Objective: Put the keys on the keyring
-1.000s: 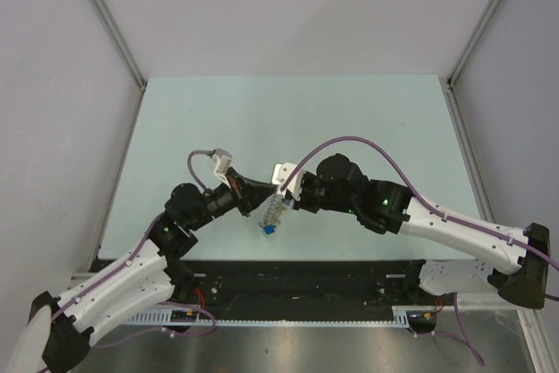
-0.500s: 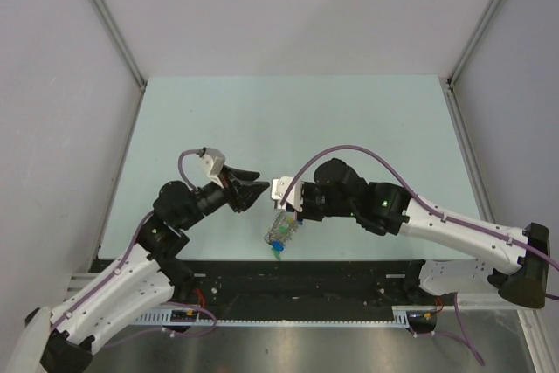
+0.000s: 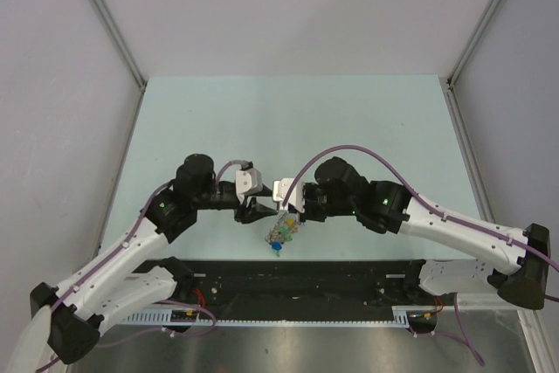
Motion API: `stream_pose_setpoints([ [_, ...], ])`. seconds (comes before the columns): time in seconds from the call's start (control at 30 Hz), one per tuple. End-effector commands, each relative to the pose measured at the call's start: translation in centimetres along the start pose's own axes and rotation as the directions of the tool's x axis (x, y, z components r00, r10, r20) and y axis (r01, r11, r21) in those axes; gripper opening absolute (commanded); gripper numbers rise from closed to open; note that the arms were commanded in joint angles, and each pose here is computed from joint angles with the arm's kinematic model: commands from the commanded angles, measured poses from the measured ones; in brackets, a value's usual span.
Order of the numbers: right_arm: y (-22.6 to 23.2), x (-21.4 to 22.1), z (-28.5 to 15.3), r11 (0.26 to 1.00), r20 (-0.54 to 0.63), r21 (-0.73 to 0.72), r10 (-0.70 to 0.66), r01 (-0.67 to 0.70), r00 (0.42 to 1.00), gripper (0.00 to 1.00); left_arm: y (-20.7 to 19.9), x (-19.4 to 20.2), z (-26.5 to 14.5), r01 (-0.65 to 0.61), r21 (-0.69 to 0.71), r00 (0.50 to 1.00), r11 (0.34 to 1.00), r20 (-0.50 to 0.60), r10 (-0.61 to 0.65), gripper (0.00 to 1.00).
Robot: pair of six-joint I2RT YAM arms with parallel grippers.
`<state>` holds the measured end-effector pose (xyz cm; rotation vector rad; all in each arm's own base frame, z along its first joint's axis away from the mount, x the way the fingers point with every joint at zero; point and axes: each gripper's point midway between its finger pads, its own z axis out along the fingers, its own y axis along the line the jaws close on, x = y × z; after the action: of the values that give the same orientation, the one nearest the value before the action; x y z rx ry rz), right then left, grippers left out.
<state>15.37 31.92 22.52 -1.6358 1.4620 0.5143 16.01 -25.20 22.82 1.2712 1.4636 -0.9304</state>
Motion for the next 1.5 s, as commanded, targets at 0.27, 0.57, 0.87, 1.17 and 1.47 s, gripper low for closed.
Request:
stream_pose_setpoints([
  [0.27,-0.3,-2.5,-0.9,1.000,0.095,0.000,-0.030,0.031,0.995,0.00,-1.8,-1.3,1.8,-0.072,0.255,0.997,0.964,0.025,0.068,0.38],
  [0.57,-0.2,-2.8,-1.1,0.999,0.107,-0.003,-0.033,0.034,0.994,0.00,-1.8,-0.3,2.4,-0.044,0.281,0.999,0.959,-0.002,0.046,0.30],
  [0.87,-0.1,-2.9,-1.1,0.999,0.113,-0.007,-0.034,0.035,0.993,0.00,-1.8,0.6,2.7,-0.019,0.289,0.999,0.957,-0.030,0.028,0.24],
  [1.17,-0.1,-2.8,-1.3,1.000,0.109,-0.001,-0.027,0.027,0.994,0.00,-2.0,-0.4,2.7,-0.006,0.286,1.000,0.958,0.001,0.006,0.00],
  [1.47,-0.8,-2.3,-3.0,0.998,0.085,0.067,0.011,-0.017,0.996,0.00,1.1,-3.9,1.6,0.153,0.051,0.974,0.987,0.163,-0.160,0.00],
])
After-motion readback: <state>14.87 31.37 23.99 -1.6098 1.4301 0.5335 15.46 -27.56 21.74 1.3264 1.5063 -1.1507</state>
